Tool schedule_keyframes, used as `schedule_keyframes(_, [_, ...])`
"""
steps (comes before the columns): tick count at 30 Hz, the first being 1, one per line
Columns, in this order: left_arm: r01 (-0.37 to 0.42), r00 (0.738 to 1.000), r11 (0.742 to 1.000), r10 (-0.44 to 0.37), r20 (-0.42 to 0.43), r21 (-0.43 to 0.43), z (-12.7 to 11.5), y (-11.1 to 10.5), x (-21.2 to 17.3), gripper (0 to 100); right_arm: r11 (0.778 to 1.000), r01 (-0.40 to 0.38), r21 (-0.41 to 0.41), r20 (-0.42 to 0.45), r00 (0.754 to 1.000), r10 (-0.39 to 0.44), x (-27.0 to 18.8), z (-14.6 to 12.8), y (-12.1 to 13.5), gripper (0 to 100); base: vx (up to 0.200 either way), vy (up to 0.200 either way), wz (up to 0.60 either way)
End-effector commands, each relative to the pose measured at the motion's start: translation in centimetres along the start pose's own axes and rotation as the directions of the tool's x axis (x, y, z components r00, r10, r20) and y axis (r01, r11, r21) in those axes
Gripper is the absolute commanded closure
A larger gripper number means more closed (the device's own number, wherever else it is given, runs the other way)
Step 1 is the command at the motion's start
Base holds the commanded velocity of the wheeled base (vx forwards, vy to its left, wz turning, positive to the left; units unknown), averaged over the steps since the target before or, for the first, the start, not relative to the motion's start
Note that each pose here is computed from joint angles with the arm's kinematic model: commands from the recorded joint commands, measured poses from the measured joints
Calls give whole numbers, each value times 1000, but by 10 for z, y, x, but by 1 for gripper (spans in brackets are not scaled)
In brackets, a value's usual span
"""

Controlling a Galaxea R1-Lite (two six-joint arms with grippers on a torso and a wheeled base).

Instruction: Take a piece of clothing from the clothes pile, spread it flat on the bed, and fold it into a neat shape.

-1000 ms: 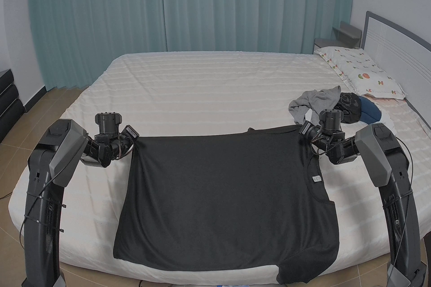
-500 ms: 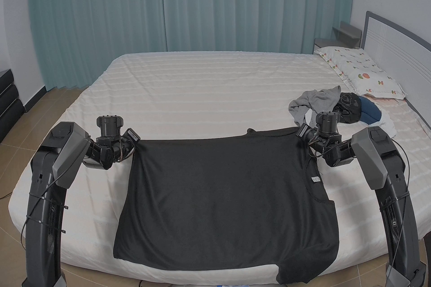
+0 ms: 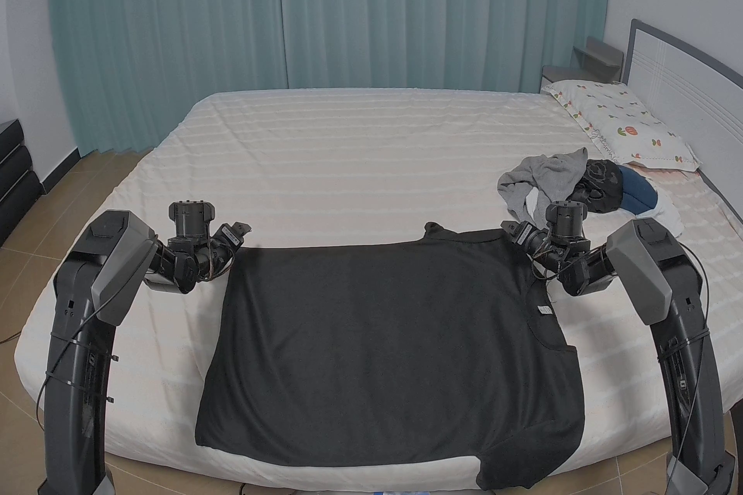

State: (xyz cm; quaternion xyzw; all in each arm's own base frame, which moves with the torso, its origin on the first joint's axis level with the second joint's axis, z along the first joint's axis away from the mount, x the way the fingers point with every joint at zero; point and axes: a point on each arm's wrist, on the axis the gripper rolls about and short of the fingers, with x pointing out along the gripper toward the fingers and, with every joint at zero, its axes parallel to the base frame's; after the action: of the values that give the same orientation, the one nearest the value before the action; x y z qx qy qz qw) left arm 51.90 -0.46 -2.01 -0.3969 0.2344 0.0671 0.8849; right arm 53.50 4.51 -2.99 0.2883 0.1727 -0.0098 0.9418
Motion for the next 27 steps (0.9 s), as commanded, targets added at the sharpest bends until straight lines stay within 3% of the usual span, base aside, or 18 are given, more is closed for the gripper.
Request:
schedule_keyframes(1, [7,1000,1000,-6,23,-23,15,-8,-16,0,1000,-5,10,37,999,5,-29,29,7,0,0,0,0])
schedule_keyframes(3, [14,999,997,-10,45,-81,33,-17,-45,0,1000,-5,19,32,999,5,-67,40,14,0,0,0,0])
schedule_keyframes(10, [36,998,994,-31,52,-100,40,-32,-97,0,998,18,60,-53,998,-15,-151,37,19,0,0,0,0])
schedule_keyframes(13, [15,1000,995,-13,24,-100,32,-31,-116,0,991,14,135,-74,997,-5,-190,33,24,0,0,0,0])
schedule_keyframes(14, [0,1000,995,0,-4,-100,24,-29,-129,0,987,8,159,-118,993,11,-210,25,26,0,0,0,0])
schedule_keyframes(19, [-25,996,994,16,-88,-102,7,-21,-169,0,987,41,155,-245,970,-2,-260,-2,16,0,0,0,0])
schedule_keyframes(27, [-50,961,995,23,-274,-91,-41,0,-238,0,988,29,153,-362,932,29,-314,-30,4,0,0,0,0])
